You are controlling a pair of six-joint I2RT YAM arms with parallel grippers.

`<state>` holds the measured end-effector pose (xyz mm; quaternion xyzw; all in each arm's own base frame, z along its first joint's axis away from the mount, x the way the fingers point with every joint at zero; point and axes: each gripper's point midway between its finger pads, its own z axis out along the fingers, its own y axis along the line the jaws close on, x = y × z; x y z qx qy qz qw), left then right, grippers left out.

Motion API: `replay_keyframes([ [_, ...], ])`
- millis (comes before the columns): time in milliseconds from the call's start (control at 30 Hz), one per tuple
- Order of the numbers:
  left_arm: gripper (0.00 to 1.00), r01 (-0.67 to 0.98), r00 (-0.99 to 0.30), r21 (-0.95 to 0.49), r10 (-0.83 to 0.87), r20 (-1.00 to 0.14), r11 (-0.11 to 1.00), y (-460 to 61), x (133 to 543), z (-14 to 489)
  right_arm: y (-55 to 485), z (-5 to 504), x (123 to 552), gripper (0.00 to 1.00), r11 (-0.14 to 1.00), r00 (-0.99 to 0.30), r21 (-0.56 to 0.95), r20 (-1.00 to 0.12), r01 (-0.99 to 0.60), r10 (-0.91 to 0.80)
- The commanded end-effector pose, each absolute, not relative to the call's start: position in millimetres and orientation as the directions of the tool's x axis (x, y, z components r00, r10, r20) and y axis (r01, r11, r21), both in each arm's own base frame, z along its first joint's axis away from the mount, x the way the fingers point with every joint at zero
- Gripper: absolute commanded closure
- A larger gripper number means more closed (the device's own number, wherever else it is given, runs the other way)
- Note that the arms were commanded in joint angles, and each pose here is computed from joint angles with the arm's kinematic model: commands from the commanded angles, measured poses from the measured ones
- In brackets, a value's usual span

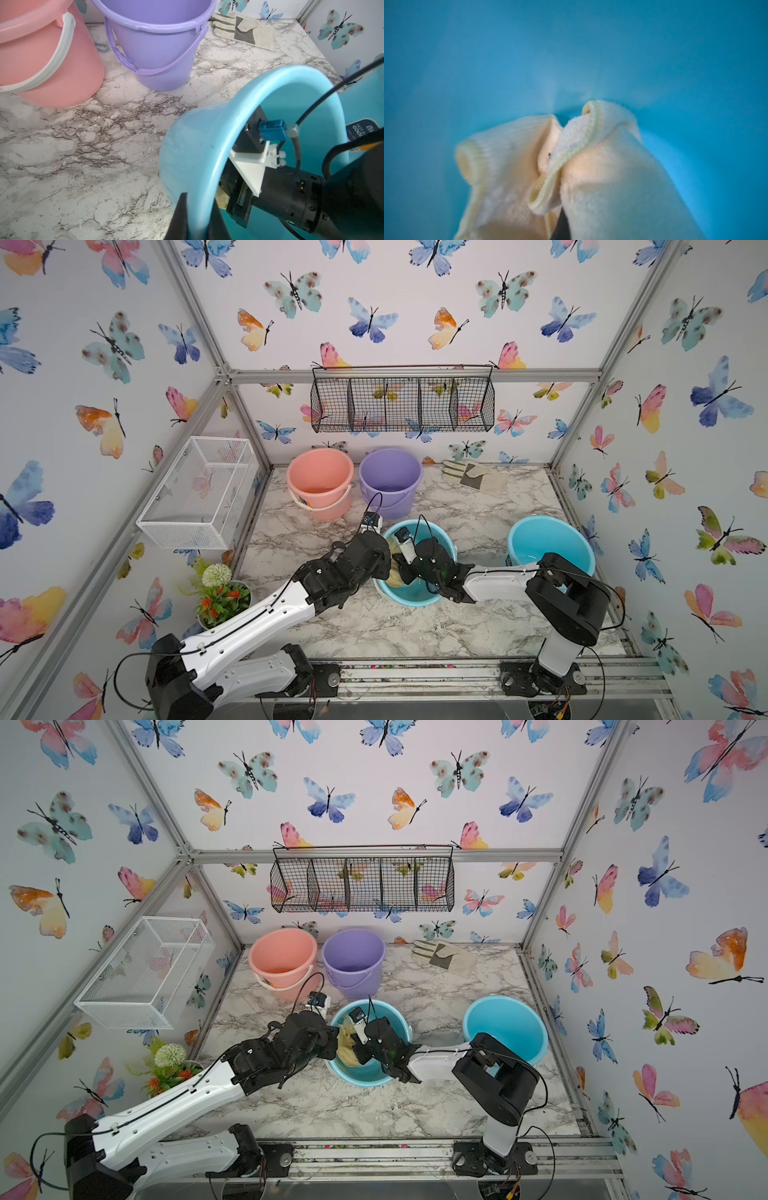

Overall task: Wipe the inside of the bucket with a cloth
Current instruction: Wipe the dirt from the inside of the bucket.

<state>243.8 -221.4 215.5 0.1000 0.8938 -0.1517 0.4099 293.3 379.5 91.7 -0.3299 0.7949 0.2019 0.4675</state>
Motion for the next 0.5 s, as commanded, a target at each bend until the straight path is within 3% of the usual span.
replay_keyframes([
  [0,1.0,0.294,-0.651,-0.235,0.014,-0.759,0.927,-221,240,219,352,103,333,0.98,0.809,-0.239,-0.244,-0.875,-0.534,-0.421],
  [233,1.0,0.287,-0.647,-0.226,0.014,-0.763,0.931,-219,240,221,318,86,347,0.98,0.707,-0.262,-0.549,-0.675,-0.446,-0.69],
  [467,1.0,0.28,-0.646,-0.205,0.026,-0.763,0.938,-219,243,218,285,58,322,0.98,0.579,-0.384,-0.598,-0.433,-0.554,-0.815],
])
